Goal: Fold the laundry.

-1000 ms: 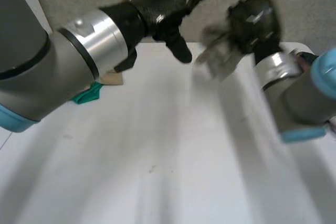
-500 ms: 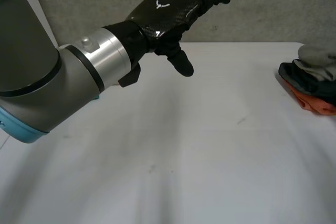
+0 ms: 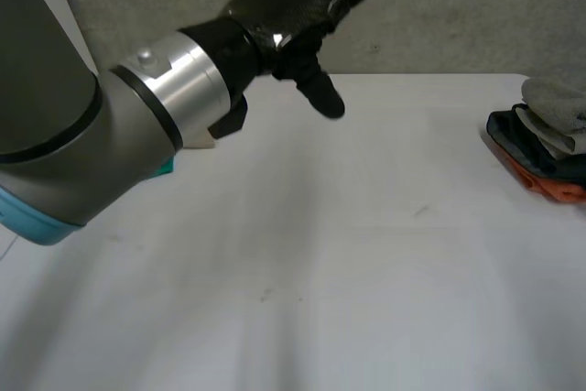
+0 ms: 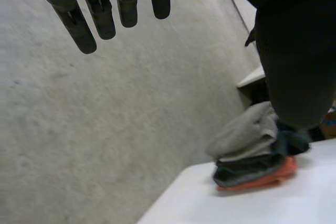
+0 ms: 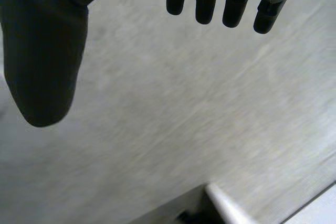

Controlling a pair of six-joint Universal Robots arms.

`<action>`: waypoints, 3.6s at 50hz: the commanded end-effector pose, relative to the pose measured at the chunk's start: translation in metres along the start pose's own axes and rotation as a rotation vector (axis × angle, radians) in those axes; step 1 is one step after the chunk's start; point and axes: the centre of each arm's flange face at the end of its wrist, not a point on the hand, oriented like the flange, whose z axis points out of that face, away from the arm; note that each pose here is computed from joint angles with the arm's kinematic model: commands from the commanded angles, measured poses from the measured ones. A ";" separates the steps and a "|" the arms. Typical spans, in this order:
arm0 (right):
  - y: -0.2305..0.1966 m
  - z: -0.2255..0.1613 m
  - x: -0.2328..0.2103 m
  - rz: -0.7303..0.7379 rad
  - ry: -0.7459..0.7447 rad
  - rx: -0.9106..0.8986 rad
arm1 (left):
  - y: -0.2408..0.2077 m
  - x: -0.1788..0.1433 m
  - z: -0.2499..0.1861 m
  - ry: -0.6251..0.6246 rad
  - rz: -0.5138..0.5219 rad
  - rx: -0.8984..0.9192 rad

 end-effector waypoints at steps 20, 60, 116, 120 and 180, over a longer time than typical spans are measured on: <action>-0.066 -0.240 -0.232 0.147 -0.855 0.417 | 0.154 -0.289 -0.051 -0.846 0.620 -0.469; -0.034 -0.261 -0.220 0.051 -0.853 0.275 | 0.025 -0.159 -0.012 -0.617 0.142 0.107; -0.019 -0.256 -0.210 0.099 -0.827 0.056 | 0.257 -0.136 0.013 -0.249 0.427 -0.450; -0.021 -0.257 -0.209 0.100 -0.822 0.062 | 0.213 -0.118 0.026 -0.281 0.392 -0.363; 0.000 -0.252 -0.220 0.666 -0.870 -0.530 | 0.191 -0.061 0.012 -0.206 0.140 -0.434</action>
